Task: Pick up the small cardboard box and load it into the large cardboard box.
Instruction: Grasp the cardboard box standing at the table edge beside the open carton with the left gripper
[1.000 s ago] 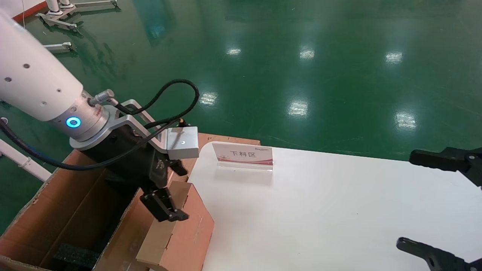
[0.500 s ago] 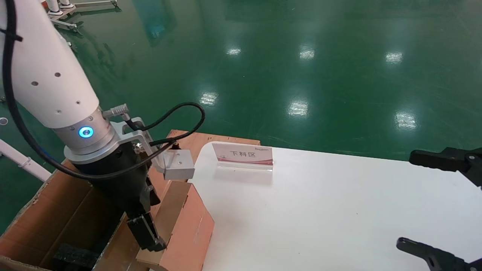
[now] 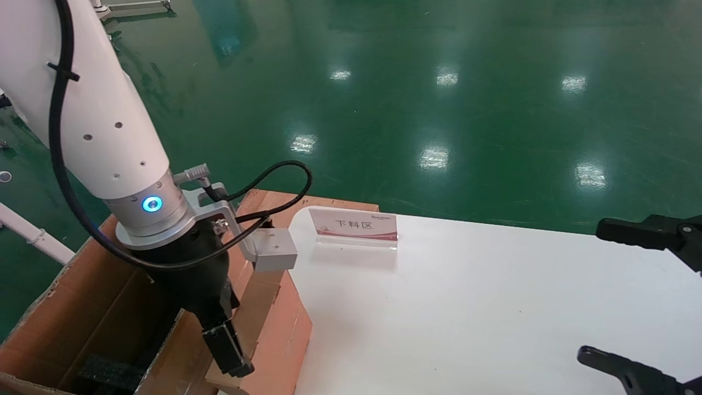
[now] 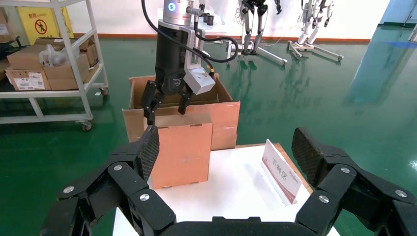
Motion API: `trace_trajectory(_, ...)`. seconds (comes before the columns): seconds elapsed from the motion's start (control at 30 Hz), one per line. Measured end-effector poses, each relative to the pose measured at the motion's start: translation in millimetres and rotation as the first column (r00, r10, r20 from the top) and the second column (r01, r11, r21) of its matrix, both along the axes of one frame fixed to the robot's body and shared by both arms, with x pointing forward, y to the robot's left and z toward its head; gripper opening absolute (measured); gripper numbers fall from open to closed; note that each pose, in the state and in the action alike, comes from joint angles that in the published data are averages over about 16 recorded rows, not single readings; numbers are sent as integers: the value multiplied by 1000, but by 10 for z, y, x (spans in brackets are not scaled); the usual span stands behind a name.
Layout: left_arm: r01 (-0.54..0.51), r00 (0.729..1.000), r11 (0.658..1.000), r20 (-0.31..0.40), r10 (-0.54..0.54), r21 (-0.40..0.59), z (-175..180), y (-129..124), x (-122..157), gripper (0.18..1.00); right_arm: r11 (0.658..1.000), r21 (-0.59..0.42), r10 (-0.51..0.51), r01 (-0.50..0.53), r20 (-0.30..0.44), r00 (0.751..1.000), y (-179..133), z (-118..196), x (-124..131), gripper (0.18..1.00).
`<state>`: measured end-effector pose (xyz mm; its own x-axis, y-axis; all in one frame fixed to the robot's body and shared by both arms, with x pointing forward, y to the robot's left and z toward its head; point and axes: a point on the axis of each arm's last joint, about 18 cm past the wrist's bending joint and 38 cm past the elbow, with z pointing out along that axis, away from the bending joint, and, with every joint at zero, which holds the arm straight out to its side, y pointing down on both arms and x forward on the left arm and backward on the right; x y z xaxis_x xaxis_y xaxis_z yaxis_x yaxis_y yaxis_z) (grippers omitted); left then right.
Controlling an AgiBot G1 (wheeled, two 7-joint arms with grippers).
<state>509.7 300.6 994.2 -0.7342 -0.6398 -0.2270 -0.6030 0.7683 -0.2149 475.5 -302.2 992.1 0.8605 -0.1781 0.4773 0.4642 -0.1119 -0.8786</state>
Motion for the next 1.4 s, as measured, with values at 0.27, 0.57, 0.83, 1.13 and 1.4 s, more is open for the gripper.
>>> trace_trajectory(0.27,-21,1000,1000,11,21,13,-78,14,79,1001,1000,0,0,0,0,1000,0,0,0,1000)
trace_trajectory(0.57,-61,997,998,58,59,35,-140,105,199,1001,1000,0,0,0,0,1000,0,0,0,1000)
trace_trajectory(0.83,-83,994,995,75,79,51,-240,182,275,1001,1000,0,0,0,0,1000,0,0,0,1000)
trace_trajectory(1.13,-94,993,995,71,90,46,-352,236,308,1001,1000,0,0,0,0,1000,-1,0,1,1000)
trace_trajectory(1.4,-95,993,995,73,92,39,-361,243,314,997,1000,0,0,0,0,1000,-1,0,1,1000)
